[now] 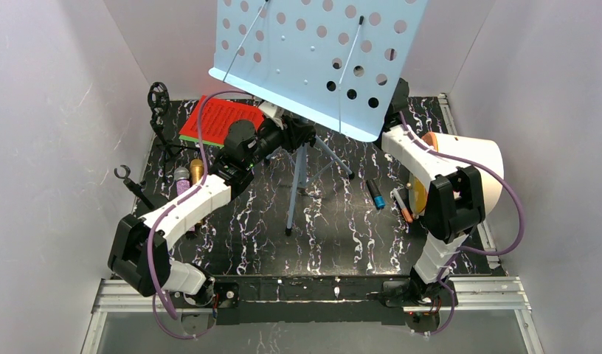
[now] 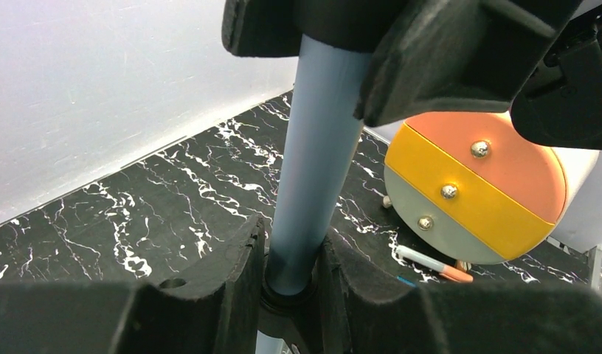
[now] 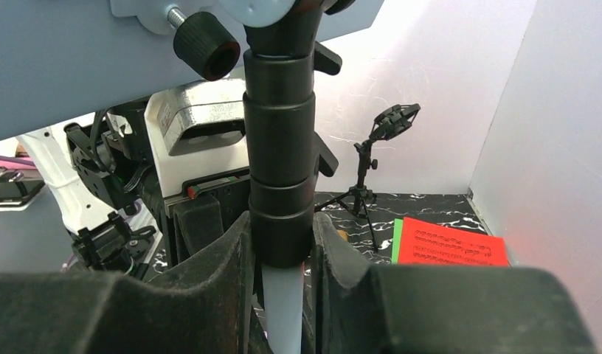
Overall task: Pack up the instrument practice props
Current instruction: Close the music stand at the center of the board.
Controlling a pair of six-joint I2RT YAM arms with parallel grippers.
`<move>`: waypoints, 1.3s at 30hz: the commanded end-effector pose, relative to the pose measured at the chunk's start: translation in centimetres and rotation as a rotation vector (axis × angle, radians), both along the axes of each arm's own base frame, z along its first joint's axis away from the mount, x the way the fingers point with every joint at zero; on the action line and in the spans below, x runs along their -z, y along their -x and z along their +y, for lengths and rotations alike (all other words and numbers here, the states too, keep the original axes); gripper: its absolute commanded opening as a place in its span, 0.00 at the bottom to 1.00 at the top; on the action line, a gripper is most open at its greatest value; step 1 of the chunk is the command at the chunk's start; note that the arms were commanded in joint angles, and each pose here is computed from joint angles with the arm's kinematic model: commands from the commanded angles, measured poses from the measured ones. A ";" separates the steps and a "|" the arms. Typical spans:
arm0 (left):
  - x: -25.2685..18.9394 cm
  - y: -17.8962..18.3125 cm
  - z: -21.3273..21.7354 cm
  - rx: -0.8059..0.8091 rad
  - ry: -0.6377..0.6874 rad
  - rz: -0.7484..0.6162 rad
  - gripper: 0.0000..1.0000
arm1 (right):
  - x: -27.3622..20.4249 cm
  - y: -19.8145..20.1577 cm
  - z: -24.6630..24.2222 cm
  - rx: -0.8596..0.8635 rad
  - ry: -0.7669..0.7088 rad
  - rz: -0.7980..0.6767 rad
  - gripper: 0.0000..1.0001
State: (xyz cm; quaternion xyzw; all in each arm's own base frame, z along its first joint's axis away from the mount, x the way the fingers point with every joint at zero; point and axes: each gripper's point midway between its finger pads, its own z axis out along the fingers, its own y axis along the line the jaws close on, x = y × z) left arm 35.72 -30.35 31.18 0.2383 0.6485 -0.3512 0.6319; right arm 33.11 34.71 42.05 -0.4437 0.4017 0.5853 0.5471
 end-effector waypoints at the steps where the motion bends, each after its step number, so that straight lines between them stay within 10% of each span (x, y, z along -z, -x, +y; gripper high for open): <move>1: 5.4 1.8 -0.1 0.040 -0.103 0.194 0.14 | -2.2 0.4 -0.2 0.012 -0.041 -0.070 0.01; 7: 3.7 1.8 2.6 -0.082 -0.113 0.161 0.54 | -1.9 0.5 -0.5 0.046 -0.037 -0.097 0.01; 23: 8.0 7.4 4.4 -0.216 -0.168 0.198 0.62 | -1.4 0.1 -0.7 0.086 -0.038 -0.096 0.01; 31: 10.6 6.6 3.6 -0.251 -0.211 0.198 0.51 | -1.3 0.1 -0.7 0.085 -0.045 -0.089 0.01; 39: 10.4 6.2 2.7 -0.243 -0.194 0.157 0.12 | -1.1 0.2 -0.7 0.082 -0.042 -0.080 0.01</move>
